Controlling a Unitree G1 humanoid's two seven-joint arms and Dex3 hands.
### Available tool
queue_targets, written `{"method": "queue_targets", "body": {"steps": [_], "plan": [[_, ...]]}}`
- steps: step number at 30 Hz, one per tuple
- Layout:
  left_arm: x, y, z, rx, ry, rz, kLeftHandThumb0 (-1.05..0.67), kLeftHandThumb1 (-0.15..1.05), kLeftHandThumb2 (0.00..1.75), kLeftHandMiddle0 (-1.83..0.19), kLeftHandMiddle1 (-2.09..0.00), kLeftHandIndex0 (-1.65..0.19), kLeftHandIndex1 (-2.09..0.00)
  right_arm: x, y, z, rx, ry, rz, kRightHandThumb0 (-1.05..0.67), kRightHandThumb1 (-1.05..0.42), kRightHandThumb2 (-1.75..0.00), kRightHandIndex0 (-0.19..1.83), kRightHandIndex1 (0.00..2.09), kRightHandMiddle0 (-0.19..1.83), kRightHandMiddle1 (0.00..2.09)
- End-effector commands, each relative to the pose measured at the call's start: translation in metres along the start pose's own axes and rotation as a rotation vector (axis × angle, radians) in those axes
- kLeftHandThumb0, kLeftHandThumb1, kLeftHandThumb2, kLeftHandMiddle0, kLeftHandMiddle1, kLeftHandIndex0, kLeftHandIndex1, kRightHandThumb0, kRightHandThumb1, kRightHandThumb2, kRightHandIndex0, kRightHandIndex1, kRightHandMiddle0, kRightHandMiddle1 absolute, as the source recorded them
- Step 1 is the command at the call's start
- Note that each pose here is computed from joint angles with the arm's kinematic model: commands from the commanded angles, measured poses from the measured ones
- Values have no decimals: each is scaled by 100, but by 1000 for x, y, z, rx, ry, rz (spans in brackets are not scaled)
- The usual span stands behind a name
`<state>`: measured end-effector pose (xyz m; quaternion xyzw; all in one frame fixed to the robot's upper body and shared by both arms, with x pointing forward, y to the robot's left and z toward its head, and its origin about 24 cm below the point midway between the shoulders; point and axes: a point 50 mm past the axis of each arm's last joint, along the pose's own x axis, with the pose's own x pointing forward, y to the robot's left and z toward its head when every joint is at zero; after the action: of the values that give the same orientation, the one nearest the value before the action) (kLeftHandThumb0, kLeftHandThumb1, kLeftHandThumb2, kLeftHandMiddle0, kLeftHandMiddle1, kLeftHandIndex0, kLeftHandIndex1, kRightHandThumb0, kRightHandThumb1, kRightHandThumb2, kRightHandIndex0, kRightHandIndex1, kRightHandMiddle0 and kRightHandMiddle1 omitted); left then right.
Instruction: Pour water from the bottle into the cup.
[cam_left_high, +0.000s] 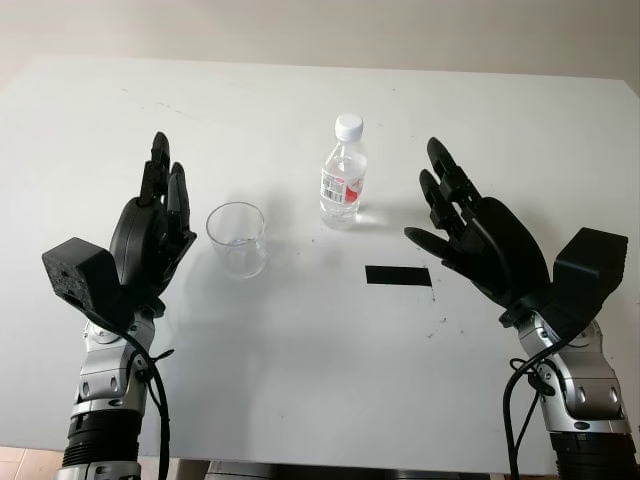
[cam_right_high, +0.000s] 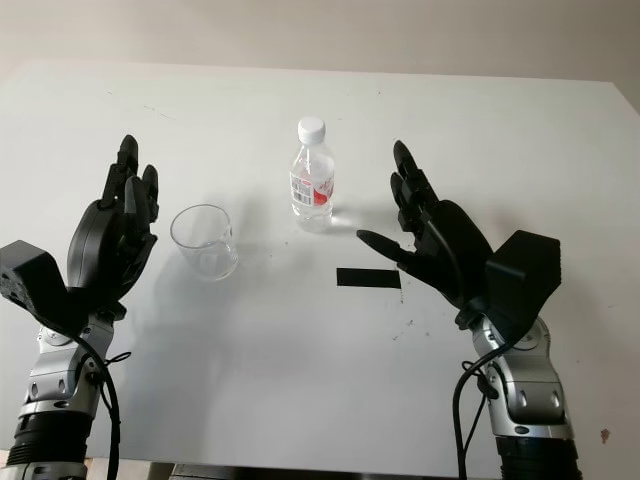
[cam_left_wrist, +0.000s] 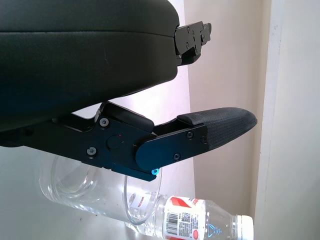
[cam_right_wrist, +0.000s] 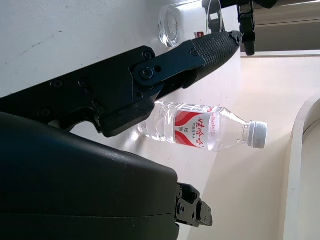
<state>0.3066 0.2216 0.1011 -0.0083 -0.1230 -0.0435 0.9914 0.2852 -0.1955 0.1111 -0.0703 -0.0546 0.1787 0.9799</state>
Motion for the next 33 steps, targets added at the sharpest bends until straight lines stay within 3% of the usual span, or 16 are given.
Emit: {"method": "queue_targets", "body": {"steps": [1,14,26,33], "plan": [[-2,3,2,7,-9,6,-75,105,68,19,0,19,0,0,0,4,-22,-16,11,-86,-95,-6,-19,0,-19,0],[1,1,1,-3,-15,6,-75,105,67,19,0,19,0,14,2,0,-19,-4,30,-85,-93,-5,-19,0,-19,0],[3,1,3,-2,-20,6,-77,105,67,19,0,19,0,78,17,12,-54,-72,59,-90,-91,-5,-19,0,-19,0],[4,2,4,1,-28,22,-77,105,65,19,0,19,0,107,25,11,-209,-66,52,-101,-93,-6,-19,0,-19,0]]}}
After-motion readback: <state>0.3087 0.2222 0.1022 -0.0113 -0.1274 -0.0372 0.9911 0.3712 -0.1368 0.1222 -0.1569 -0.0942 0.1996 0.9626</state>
